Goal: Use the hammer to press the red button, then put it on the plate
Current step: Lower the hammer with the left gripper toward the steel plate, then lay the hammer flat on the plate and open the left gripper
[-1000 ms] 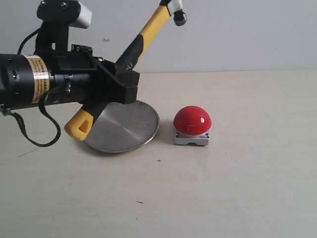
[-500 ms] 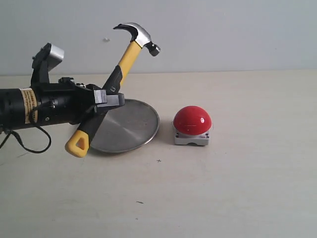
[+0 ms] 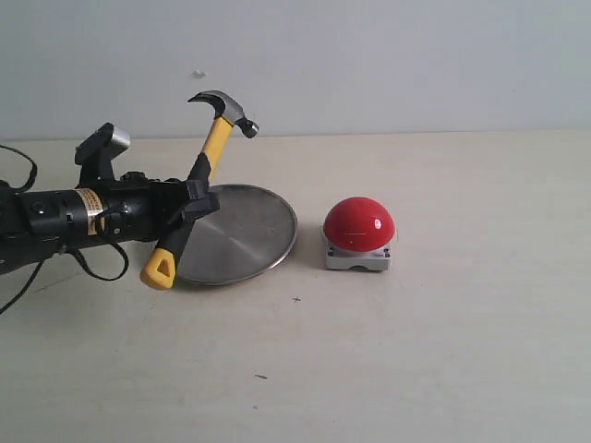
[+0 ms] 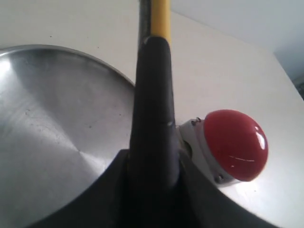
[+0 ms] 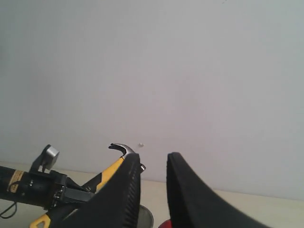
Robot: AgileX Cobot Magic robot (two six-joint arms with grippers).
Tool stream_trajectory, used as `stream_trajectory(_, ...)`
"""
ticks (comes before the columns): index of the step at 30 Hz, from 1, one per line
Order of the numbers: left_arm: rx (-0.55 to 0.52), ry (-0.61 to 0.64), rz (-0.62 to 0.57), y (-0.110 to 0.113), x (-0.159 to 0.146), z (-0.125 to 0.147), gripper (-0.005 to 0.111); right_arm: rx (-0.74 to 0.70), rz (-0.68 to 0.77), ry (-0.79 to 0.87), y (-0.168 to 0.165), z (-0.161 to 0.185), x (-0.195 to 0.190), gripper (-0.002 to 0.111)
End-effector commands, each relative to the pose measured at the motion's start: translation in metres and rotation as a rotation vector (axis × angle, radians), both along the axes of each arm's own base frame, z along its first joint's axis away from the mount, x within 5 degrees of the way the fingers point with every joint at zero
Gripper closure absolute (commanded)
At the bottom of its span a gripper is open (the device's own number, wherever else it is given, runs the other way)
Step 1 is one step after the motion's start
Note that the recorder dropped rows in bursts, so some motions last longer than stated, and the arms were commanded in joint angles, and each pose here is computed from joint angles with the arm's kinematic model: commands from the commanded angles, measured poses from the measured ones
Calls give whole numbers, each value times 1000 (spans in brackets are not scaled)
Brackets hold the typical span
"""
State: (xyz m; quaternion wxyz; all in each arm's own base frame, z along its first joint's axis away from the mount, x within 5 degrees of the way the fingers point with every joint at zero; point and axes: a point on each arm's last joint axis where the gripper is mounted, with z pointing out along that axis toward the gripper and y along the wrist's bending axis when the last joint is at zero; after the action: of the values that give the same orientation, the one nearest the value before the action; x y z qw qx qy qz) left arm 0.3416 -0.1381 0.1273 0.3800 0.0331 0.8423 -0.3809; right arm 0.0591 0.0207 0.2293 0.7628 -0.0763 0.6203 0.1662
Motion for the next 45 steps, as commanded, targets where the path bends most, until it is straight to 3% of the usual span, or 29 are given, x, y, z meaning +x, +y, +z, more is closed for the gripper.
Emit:
stream_trajectory(1, -33, -36, -28, -11, 12, 2, 107, 31, 7, 6, 0, -1, -1, 87)
stream_trajectory(11, -26, 31, -7, -11, 14, -20, 107, 41, 10, 10, 0, -1, -1, 87)
stream_trajectory(19, 2, 30, -7, -10, 14, -22, 107, 70, 17, 27, 0, -2, 0, 87)
stream_trajectory(25, 90, 57, 11, -6, 16, -27, 107, 80, 20, 48, 0, -3, 0, 87)
stream_trajectory(32, 89, 59, 12, -6, 16, -27, 107, 80, 20, 48, 0, -3, 0, 87)
stream_trajectory(39, 91, 42, -42, -26, 14, -25, 107, 79, 20, 51, 0, -3, 0, 87)
stream_trajectory(45, 132, 56, -34, -30, 15, -28, 107, 71, 19, 79, 0, -6, 0, 87)
